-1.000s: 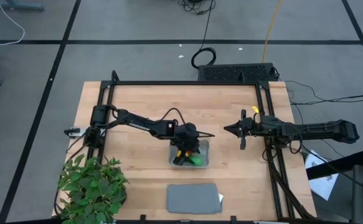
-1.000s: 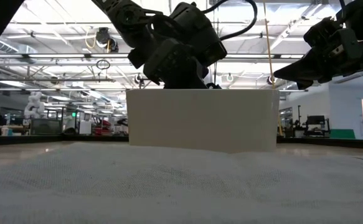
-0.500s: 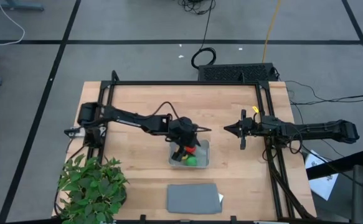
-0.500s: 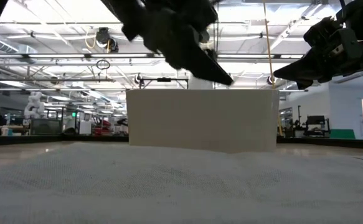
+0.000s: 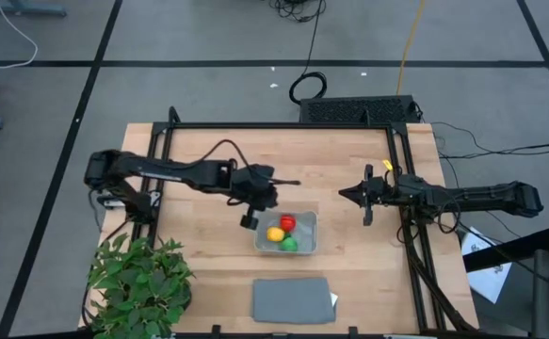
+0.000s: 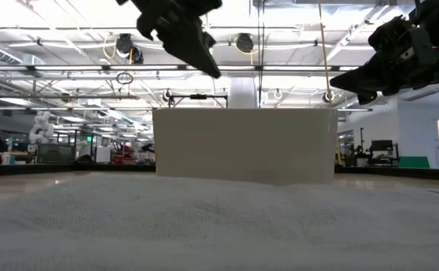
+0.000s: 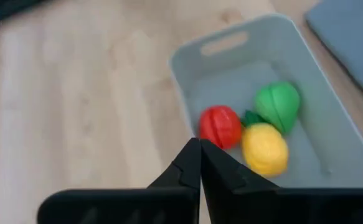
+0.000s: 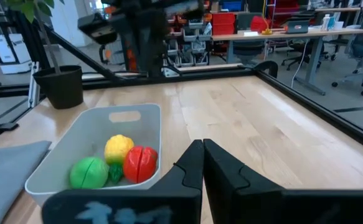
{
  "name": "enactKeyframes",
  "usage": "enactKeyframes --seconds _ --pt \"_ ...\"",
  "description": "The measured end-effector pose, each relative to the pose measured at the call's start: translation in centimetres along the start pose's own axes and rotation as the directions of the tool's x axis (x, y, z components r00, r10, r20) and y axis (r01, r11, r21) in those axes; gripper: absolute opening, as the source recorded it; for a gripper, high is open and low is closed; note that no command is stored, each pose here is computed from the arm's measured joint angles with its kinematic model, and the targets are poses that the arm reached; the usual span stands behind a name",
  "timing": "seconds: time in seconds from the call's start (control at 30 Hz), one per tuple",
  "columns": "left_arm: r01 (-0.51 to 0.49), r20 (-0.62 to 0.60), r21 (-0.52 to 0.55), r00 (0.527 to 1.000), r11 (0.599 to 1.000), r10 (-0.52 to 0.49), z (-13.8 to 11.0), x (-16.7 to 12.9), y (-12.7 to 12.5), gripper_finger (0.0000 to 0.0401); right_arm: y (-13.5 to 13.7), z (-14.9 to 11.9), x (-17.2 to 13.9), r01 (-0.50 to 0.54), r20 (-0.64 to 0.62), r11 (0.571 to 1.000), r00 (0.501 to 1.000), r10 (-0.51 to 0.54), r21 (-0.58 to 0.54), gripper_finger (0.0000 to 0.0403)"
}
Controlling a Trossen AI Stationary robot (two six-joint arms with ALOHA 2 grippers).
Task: Pick and placing Produce into tupperware
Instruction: Return to Home Position
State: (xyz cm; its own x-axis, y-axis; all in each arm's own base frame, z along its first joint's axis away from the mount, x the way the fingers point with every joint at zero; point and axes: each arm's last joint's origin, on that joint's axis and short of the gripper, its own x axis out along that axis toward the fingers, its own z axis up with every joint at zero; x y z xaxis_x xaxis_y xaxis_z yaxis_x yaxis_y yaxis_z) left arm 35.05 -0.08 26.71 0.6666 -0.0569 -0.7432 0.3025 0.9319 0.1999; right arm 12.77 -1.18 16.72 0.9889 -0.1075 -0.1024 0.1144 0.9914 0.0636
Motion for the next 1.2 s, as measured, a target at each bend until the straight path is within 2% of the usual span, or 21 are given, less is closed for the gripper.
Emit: enactKeyframes --seconds 0.23,0.4,0.53,0.63,0.8,0.93,1.07,1.2 --pt "-0.081 0.050 -0.004 0.995 0.997 0.081 -1.6 -3.4 -0.7 0.0001 0.1 0.2 -0.1 -0.019 0.021 1.000 1.000 0.019 0.007 0.0000" --pt "-0.152 0.142 -0.018 0.978 0.988 0.153 -3.3 -5.1 -1.4 0.0001 0.2 0.5 -0.4 -0.052 0.049 0.999 0.997 0.052 0.014 0.0000" --pt "-0.200 0.283 -0.052 0.937 0.978 0.206 -5.2 -6.1 -1.9 0.0000 0.3 0.9 -0.6 -0.100 0.086 0.995 0.992 0.098 0.017 0.0000" --pt "-0.218 0.401 -0.092 0.885 0.972 0.237 -6.7 -6.2 -1.7 0.0000 0.4 1.1 -0.7 -0.114 0.104 0.993 0.988 0.112 0.017 0.0000" --pt "-0.287 0.418 -0.179 0.844 0.941 0.337 -9.6 -6.6 -1.7 0.0000 0.4 1.2 -0.9 -0.115 0.115 0.993 0.987 0.112 0.017 0.0000" --pt "-0.292 0.435 -0.229 0.823 0.928 0.366 -11.2 -7.7 -2.5 0.0000 0.4 1.2 -1.0 -0.117 0.122 0.993 0.986 0.112 0.033 0.0000" --pt "-0.274 0.488 -0.208 0.803 0.939 0.342 -12.2 -8.9 -4.3 0.0000 0.4 1.2 -1.0 -0.116 0.114 0.993 0.987 0.111 0.035 0.0000" --pt "-0.305 0.522 -0.186 0.774 0.934 0.357 -13.6 -9.6 -6.0 0.0000 0.4 1.1 -1.0 -0.115 0.110 0.993 0.988 0.111 0.034 0.0000"
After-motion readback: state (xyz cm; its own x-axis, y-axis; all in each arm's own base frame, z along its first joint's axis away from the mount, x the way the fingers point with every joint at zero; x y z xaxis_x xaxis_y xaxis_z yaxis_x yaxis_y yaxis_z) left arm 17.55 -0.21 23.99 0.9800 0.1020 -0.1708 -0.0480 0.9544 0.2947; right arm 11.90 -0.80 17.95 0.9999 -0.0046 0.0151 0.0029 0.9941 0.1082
